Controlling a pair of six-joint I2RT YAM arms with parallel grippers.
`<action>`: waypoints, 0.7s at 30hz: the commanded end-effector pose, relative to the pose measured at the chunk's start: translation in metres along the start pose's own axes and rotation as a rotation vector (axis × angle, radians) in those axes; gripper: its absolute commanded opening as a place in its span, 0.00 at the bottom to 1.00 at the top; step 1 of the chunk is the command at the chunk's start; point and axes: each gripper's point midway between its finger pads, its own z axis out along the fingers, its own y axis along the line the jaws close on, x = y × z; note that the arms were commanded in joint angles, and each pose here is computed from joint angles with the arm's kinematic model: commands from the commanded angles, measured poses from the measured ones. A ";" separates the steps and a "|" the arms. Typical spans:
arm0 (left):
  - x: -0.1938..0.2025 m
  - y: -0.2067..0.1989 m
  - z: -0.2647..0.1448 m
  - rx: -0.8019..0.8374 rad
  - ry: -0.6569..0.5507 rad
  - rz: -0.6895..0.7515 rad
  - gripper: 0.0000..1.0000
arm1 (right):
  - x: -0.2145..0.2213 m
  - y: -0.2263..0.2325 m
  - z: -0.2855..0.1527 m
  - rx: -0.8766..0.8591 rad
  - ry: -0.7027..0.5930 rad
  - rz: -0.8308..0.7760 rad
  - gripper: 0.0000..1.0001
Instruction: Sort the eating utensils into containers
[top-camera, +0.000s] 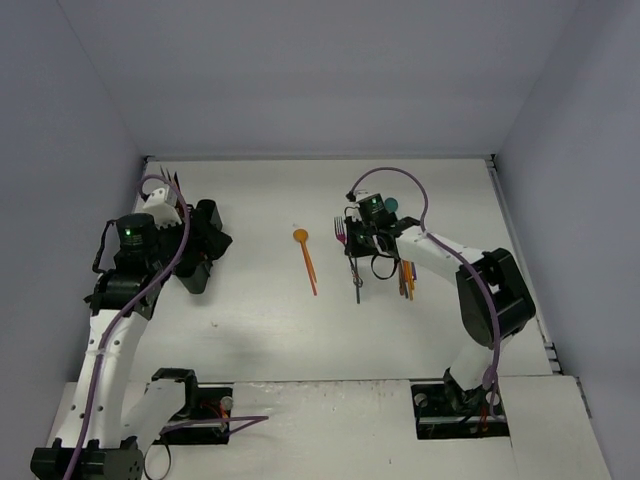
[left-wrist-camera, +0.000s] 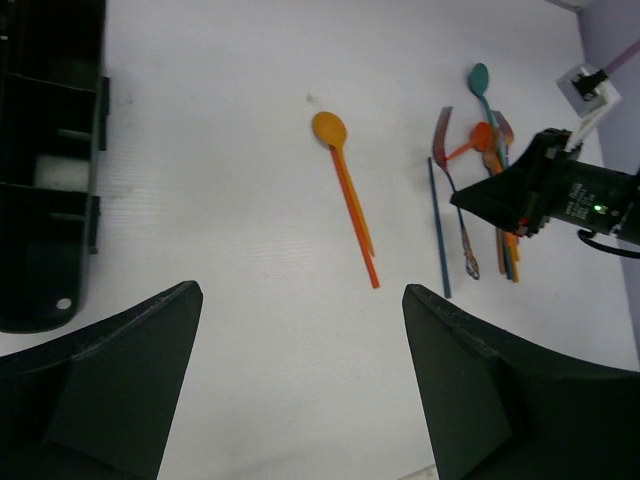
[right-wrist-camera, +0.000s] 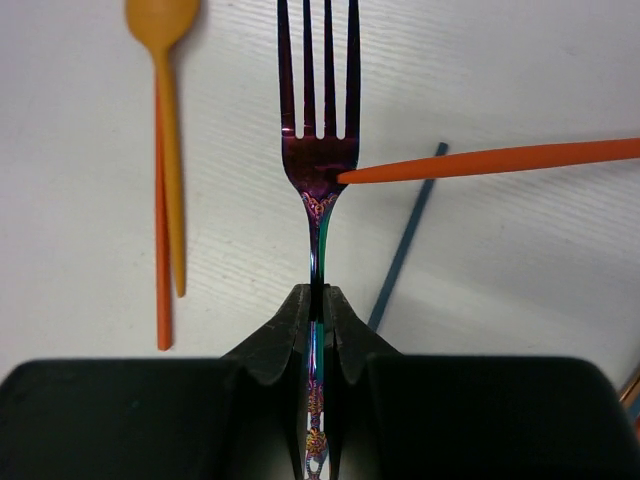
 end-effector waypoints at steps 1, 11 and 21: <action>-0.027 -0.048 -0.013 0.154 -0.060 0.000 0.79 | -0.032 0.050 -0.032 -0.161 -0.097 -0.092 0.00; -0.014 -0.103 0.004 0.291 -0.043 0.040 0.79 | -0.046 0.148 -0.086 -0.369 -0.236 -0.281 0.00; 0.008 -0.124 0.027 0.294 0.013 0.119 0.74 | -0.046 0.195 -0.139 -0.525 -0.323 -0.356 0.00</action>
